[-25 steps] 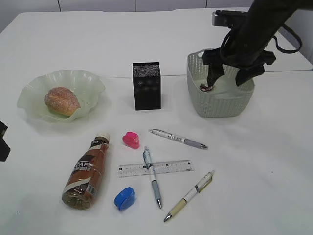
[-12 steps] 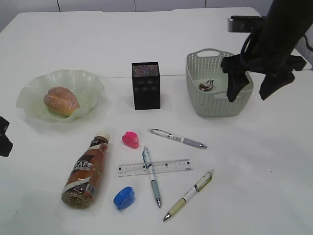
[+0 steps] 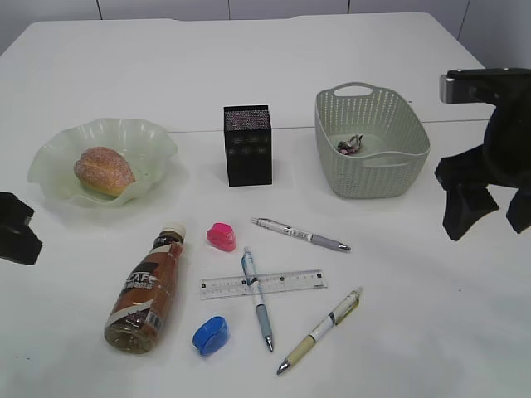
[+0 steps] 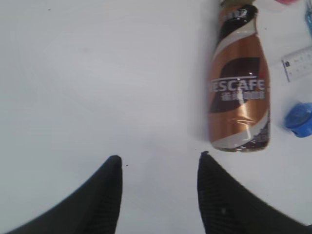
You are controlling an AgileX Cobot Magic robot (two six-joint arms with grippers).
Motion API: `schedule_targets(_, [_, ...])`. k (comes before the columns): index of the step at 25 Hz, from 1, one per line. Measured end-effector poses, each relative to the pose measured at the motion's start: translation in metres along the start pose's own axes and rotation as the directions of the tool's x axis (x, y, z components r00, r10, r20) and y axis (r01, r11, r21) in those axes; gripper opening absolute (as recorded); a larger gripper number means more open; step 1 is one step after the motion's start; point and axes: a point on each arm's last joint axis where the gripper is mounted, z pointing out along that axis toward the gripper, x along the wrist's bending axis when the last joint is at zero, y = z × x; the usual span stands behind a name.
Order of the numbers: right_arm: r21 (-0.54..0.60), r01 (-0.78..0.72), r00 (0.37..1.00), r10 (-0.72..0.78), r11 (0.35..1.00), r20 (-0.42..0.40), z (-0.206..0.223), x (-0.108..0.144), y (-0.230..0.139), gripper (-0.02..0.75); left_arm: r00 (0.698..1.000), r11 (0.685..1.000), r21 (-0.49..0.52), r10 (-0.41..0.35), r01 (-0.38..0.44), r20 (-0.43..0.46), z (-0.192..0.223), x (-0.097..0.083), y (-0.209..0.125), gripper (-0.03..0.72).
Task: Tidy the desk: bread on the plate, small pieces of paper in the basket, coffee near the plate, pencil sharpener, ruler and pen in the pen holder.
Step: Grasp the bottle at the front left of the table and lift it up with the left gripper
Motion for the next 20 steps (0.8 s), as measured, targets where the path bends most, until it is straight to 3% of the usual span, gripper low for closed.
schedule_targets(3, [0.018,-0.001,1.000,0.001,1.000,0.001,0.004,-0.001,-0.009,0.571,0.998,0.998,-0.004,0.061,-0.061,0.025,0.001,-0.016,-0.002,0.370])
schedule_targets(6, [0.032,-0.001,1.000,0.001,0.999,0.004,0.007,-0.002,-0.016,0.571,0.997,0.997,-0.004,0.074,-0.073,0.037,0.001,-0.024,-0.003,0.370])
schedule_targets(20, [-0.019,-0.011,1.000,0.011,1.000,-0.015,0.006,-0.003,-0.054,0.570,0.997,0.998,0.003,0.065,-0.065,0.038,0.001,-0.025,-0.004,0.371])
